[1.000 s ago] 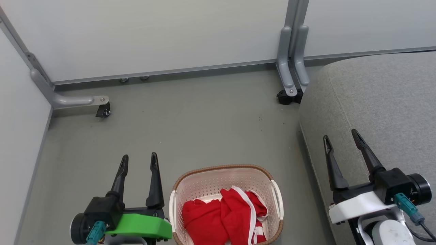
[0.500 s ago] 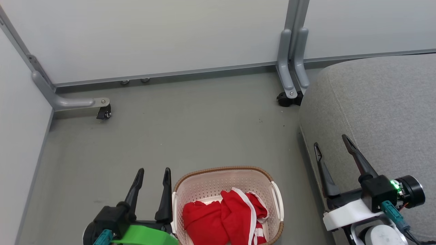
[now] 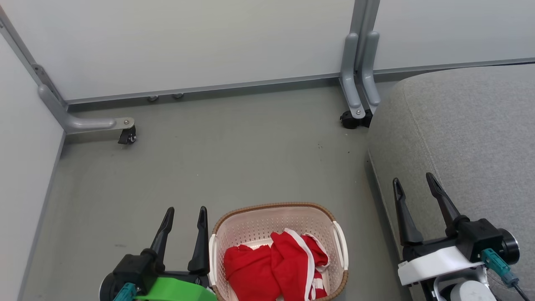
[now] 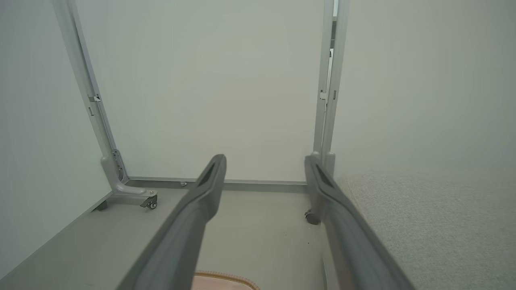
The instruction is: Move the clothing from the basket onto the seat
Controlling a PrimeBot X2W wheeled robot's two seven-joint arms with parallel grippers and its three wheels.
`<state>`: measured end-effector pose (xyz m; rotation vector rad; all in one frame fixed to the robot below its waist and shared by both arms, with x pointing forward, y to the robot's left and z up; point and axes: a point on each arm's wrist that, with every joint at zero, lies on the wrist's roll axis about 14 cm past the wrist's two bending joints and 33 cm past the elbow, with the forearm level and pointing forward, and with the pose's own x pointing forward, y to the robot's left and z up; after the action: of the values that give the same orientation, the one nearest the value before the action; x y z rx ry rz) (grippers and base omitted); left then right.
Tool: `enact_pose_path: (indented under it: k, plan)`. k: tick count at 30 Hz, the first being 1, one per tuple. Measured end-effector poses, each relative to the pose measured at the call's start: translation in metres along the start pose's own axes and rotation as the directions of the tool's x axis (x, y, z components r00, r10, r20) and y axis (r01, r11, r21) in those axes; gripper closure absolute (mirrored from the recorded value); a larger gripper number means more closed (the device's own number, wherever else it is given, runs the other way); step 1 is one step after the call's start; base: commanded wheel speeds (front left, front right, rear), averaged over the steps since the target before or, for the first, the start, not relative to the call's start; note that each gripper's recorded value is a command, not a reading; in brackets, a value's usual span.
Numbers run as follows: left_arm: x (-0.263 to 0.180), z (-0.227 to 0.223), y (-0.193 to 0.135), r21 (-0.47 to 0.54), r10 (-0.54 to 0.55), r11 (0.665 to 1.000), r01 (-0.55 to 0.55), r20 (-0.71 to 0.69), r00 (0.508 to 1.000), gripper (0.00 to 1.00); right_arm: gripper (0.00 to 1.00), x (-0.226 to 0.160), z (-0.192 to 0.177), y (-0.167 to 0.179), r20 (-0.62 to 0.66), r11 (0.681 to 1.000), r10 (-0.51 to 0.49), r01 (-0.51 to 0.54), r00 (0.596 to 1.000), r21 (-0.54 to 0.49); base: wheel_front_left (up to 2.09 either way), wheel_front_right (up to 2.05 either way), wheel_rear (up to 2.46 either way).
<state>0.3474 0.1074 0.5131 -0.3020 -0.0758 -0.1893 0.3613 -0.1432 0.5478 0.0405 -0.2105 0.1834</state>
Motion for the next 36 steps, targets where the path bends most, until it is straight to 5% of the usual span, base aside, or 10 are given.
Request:
enact_pose_path:
  k: [24, 36]
  plan:
    - [0.003, -0.009, 0.003, -0.009, 0.011, 1.0, -0.011, -0.027, 1.0, 0.0, 0.0, -0.003, -0.012, -0.006, -0.034, 0.998, -0.031, 0.032, 0.999, 0.05, 0.0, 0.0, 0.0]
    - [0.024, -0.079, -0.011, 0.103, -0.061, 0.991, 0.088, -0.24, 0.969, 0.0, 0.0, 0.006, -0.032, -0.031, -0.085, 0.994, -0.097, 0.101, 0.992, 0.042, 0.0, 0.0, 0.0]
